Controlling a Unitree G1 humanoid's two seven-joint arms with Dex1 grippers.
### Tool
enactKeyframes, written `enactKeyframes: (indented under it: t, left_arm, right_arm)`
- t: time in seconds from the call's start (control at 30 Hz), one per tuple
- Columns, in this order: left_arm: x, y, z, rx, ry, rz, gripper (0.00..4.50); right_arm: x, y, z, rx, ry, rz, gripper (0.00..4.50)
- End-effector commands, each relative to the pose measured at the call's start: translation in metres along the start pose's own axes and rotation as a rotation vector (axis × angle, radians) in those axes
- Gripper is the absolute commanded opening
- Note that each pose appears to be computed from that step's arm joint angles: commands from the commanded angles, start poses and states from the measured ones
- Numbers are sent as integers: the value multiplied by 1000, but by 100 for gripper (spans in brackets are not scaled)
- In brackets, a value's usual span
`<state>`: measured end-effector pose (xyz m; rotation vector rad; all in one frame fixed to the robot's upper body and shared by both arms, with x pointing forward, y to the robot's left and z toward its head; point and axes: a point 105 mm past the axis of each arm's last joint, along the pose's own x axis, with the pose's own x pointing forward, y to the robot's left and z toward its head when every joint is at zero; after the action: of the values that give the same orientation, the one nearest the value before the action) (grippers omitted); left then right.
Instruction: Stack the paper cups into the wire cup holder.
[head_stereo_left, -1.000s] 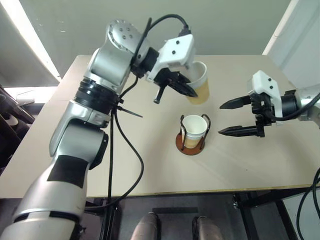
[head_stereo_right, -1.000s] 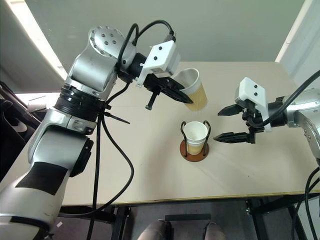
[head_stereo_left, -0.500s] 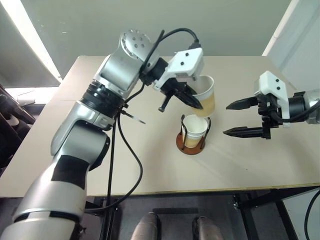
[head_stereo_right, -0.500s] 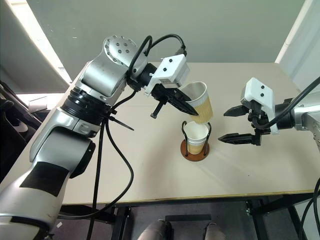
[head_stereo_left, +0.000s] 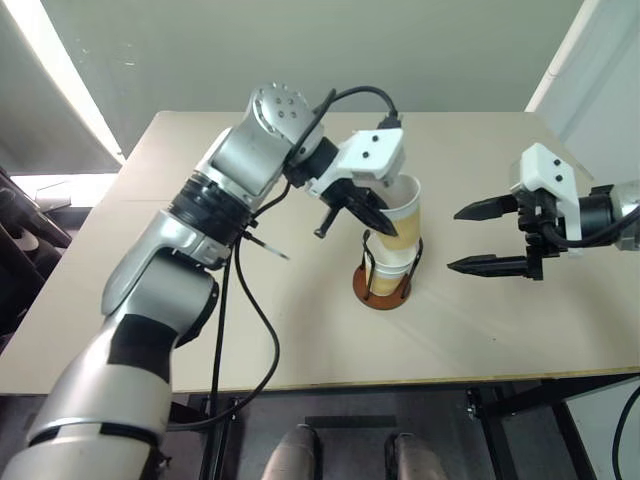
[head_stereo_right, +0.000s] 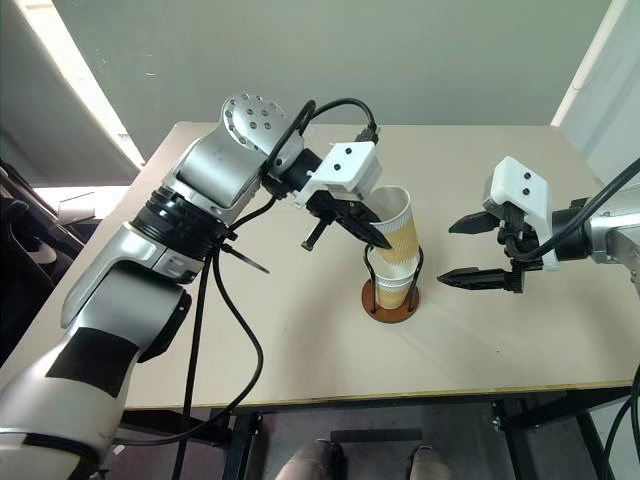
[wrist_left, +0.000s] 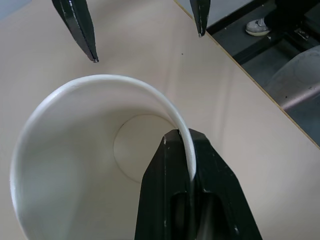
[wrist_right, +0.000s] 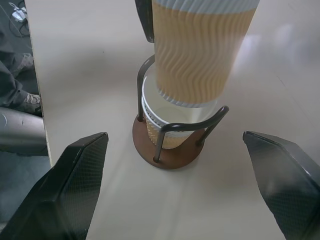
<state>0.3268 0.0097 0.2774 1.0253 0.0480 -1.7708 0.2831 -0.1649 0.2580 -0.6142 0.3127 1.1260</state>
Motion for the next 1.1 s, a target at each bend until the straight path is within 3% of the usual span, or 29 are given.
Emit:
enactKeyframes:
  t: [0.03,1.1]
  left_arm:
    - [-1,-6,2,36,11,-39,2]
    - [15,7,-9,98,94,-37,2]
  right_arm:
    - [-10,-2,10,-40,-15,-35,450]
    - [-11,-2,7,-35,-10,-59,450]
